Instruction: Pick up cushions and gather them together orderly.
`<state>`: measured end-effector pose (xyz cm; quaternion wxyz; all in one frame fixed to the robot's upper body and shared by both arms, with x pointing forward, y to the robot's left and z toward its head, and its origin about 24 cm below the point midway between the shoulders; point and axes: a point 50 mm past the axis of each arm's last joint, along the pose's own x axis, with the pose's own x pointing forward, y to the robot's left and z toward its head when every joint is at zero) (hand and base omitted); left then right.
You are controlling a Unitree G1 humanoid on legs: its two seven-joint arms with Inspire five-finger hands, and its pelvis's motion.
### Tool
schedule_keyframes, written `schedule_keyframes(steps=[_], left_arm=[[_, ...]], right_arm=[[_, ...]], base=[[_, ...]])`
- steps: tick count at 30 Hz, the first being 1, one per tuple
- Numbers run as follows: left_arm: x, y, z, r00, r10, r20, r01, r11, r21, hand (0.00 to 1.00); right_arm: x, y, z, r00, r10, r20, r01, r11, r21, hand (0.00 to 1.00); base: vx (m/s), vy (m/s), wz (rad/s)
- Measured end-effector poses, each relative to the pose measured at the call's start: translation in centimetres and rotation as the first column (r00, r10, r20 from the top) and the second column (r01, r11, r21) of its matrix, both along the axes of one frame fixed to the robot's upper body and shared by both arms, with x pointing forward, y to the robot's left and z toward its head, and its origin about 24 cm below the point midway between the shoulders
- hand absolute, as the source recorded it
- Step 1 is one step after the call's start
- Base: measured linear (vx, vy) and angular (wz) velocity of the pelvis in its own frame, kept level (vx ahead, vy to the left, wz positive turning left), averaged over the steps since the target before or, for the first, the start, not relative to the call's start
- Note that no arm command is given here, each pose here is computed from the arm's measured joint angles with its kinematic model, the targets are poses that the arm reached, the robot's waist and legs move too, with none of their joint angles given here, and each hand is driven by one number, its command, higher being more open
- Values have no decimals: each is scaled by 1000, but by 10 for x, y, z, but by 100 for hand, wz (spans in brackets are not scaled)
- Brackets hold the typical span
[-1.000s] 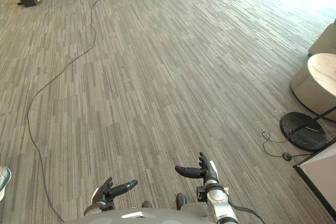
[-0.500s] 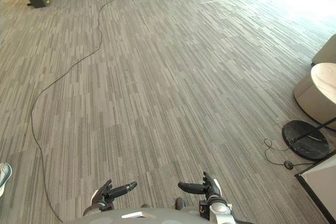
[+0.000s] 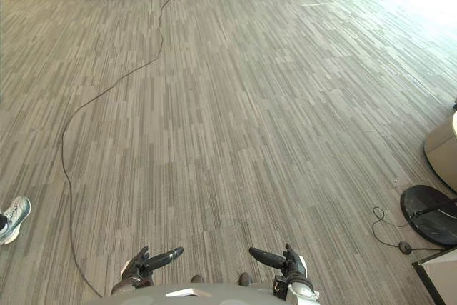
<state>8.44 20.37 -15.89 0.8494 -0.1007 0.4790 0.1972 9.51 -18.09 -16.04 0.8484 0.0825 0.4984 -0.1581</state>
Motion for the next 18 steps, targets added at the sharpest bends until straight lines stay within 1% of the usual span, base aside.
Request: schedule_keyframes(steps=[5,7,10,13,15,18], left_arm=[[1,1,0,1000,10,5,-10,1000,0,100],[6,3,3,998,47,37,-47,999,-2,100],[10,3,6,997,48,62,-48,999,-1,100],[16,4,10,989,104,107,-103,995,-15,100],[18,4,11,987,115,115,-113,993,-23,100],[21,4,13,980,144,141,-140,990,-37,100]], right_arm=[[-2,2,0,1000,-31,1,31,999,16,100],[1,3,1,999,-43,22,42,999,19,100],[3,0,5,996,-73,60,72,997,19,100],[4,-2,7,995,-73,66,73,997,7,100],[4,-5,7,995,-79,64,80,997,-5,100],[4,-5,7,994,-87,63,87,996,1,100]], base=[[17,-21,35],[17,-29,32],[9,-7,28],[132,58,5],[227,172,-6],[384,353,-14]])
